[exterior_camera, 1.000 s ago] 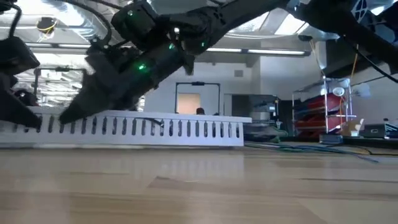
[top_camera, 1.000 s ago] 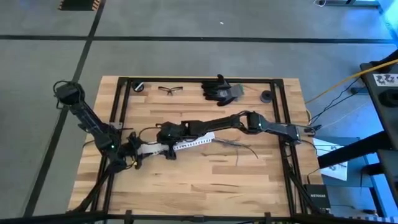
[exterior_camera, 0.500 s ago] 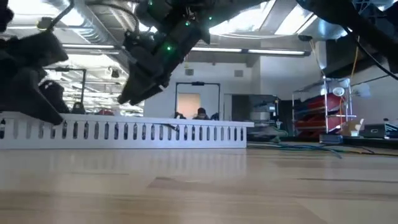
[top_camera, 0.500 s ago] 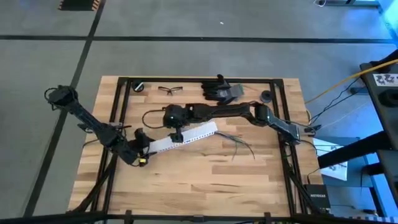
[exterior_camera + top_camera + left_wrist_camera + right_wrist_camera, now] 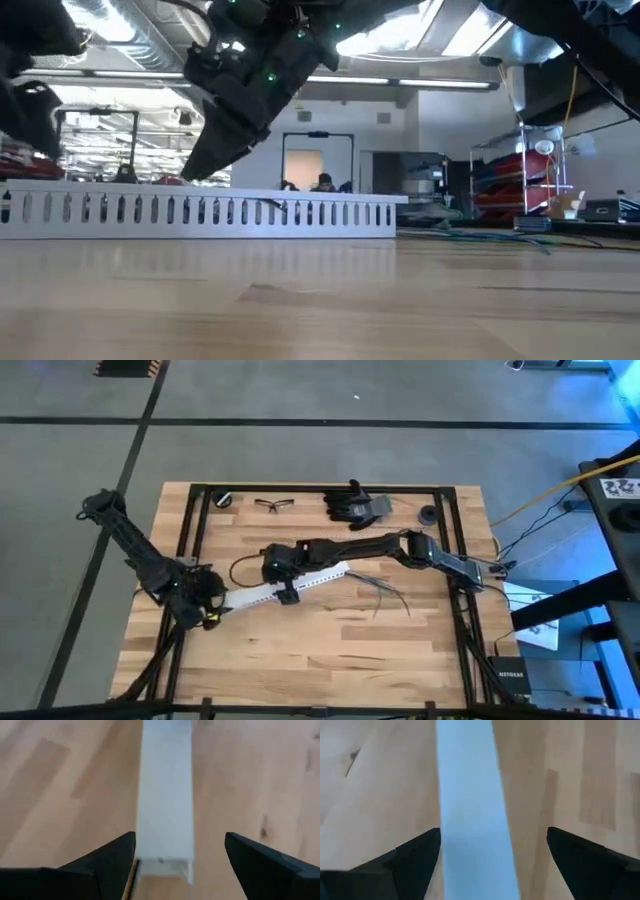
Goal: Ziptie cables
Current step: Close the white cable duct
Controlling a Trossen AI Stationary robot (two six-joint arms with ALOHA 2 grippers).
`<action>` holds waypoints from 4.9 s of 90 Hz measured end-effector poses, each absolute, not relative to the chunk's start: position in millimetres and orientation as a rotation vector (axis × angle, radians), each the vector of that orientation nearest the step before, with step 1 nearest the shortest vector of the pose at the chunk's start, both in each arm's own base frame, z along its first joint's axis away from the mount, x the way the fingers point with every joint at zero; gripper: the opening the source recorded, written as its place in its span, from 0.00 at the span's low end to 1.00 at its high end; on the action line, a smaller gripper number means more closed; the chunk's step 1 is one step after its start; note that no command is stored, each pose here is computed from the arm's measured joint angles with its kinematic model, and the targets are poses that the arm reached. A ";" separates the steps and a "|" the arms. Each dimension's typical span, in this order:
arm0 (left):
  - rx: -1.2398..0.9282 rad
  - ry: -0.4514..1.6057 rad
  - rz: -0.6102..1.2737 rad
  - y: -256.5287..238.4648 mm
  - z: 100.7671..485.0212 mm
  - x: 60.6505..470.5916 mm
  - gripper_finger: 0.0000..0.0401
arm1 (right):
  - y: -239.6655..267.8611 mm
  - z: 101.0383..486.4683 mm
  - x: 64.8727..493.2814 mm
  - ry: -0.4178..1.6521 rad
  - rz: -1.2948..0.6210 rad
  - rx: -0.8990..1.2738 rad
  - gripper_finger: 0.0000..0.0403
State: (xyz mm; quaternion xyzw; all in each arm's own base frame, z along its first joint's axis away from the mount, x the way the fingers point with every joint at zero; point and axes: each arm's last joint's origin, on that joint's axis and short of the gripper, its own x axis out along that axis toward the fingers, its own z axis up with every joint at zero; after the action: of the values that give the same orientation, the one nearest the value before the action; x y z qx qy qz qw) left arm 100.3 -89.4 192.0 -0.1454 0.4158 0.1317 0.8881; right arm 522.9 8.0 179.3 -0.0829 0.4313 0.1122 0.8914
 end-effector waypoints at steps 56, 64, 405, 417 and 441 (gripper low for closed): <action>-0.452 0.947 0.311 -92.2 189.6 87.3 0.73 | 30.0 166.6 486.1 1.320 0.076 -0.247 0.87; -0.412 0.856 0.333 -93.6 186.2 88.5 0.73 | 28.9 165.9 484.6 1.337 0.066 -0.238 0.87; -0.069 0.593 0.418 -68.3 96.2 103.7 0.58 | -19.7 158.1 501.7 0.904 0.136 -0.085 0.51; -0.072 0.593 0.419 -68.3 96.1 103.8 0.58 | -19.3 154.9 503.6 0.893 0.147 -0.074 0.51; -0.082 0.587 0.420 -68.5 96.6 104.9 0.58 | -9.3 152.9 512.7 0.804 0.153 -0.087 0.53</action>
State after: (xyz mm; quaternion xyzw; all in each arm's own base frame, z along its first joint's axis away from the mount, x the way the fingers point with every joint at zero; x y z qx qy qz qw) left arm 104.9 -68.5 96.6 -0.0400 0.2870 0.2053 0.9348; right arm 512.7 -9.3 152.9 -0.0421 0.3907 0.0745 0.9165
